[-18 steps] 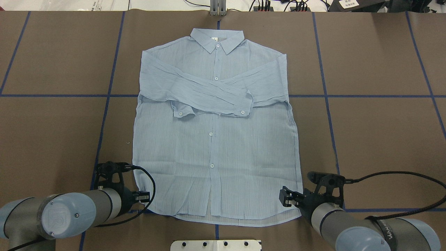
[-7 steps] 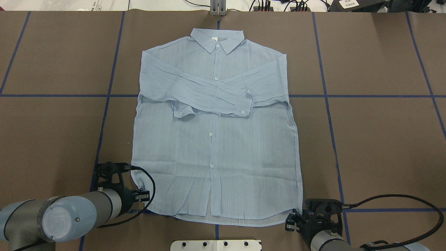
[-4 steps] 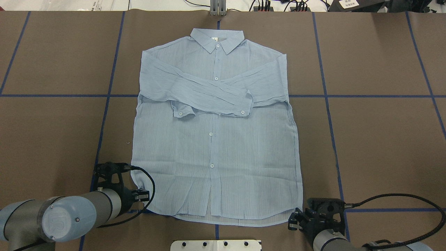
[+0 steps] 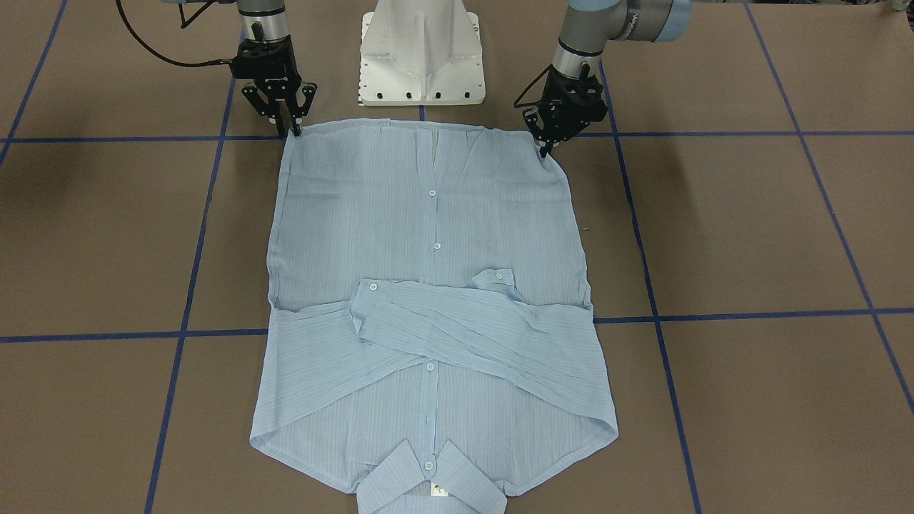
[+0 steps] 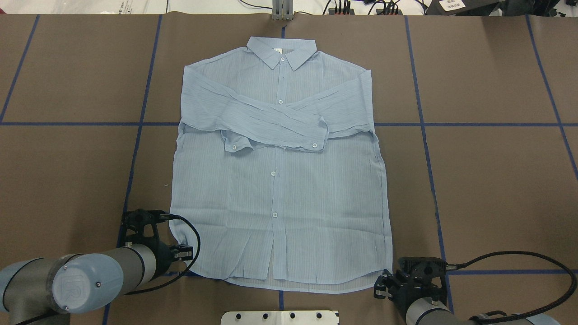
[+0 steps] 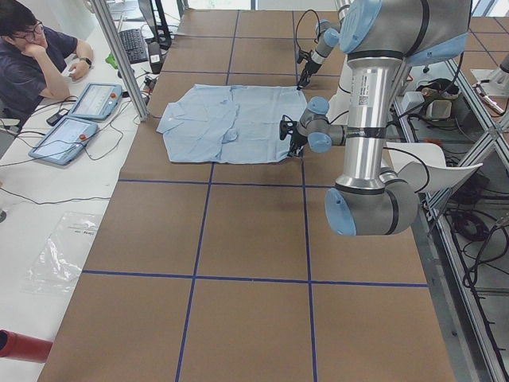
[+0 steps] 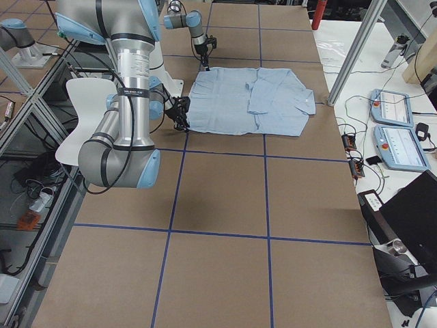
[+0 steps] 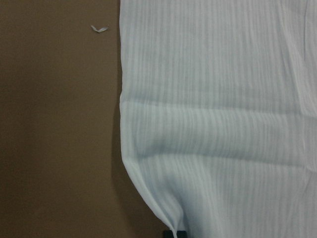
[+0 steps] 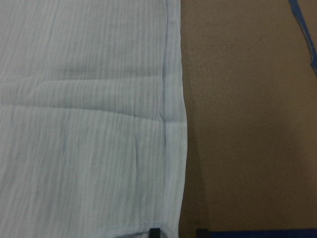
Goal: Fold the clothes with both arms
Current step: 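Move both grippers to the hem corners nearest the robot and grasp, then lift the hem with both grippers and fold it toward the collar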
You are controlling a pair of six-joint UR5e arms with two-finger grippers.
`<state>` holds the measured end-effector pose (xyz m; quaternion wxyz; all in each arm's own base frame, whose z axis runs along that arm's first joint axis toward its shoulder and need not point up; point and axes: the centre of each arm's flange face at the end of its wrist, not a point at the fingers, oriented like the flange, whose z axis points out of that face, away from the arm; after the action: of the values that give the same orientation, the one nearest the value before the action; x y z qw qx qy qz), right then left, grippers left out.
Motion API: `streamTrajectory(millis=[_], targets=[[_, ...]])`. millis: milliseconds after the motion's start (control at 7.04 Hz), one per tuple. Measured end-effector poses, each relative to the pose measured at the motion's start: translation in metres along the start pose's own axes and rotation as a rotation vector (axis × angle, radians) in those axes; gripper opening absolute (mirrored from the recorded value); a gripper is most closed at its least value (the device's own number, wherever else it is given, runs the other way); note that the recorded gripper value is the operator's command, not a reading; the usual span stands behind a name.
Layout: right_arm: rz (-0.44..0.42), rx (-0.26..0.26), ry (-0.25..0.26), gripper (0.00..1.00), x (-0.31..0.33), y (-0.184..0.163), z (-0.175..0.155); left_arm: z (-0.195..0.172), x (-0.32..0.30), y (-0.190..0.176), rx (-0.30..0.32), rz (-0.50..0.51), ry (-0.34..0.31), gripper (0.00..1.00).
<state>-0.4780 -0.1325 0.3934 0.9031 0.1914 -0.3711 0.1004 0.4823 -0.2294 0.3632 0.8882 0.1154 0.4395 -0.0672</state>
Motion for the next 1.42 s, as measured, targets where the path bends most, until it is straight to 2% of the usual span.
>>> streamTrajectory(millis=[568,710,852,994,1136,1278,1419], targets=[[-0.002,0.051,-0.001,0.0,-0.005,-0.007,-0.006,-0.013,0.002,-0.003,0.0,-0.002,0.019,0.0],[0.001,0.035,0.0,0.0,-0.008,-0.017,-0.023,-0.024,-0.001,-0.005,-0.002,-0.001,0.028,0.0],[-0.003,-0.018,0.02,0.0,-0.012,-0.031,-0.056,-0.044,-0.006,-0.006,-0.008,0.001,0.039,0.0],[-0.009,-0.092,0.048,0.0,-0.015,-0.05,-0.103,-0.08,-0.006,-0.008,-0.038,0.002,0.055,0.0],[-0.011,-0.167,0.062,0.0,-0.017,-0.067,-0.152,-0.132,0.001,-0.008,-0.096,0.006,0.069,0.0],[0.0,-0.229,0.053,0.0,-0.025,-0.081,-0.19,-0.189,0.01,-0.009,-0.156,0.011,0.084,0.0],[0.02,-0.28,0.04,0.0,-0.037,-0.094,-0.217,-0.239,0.017,-0.012,-0.211,0.011,0.102,0.0]])
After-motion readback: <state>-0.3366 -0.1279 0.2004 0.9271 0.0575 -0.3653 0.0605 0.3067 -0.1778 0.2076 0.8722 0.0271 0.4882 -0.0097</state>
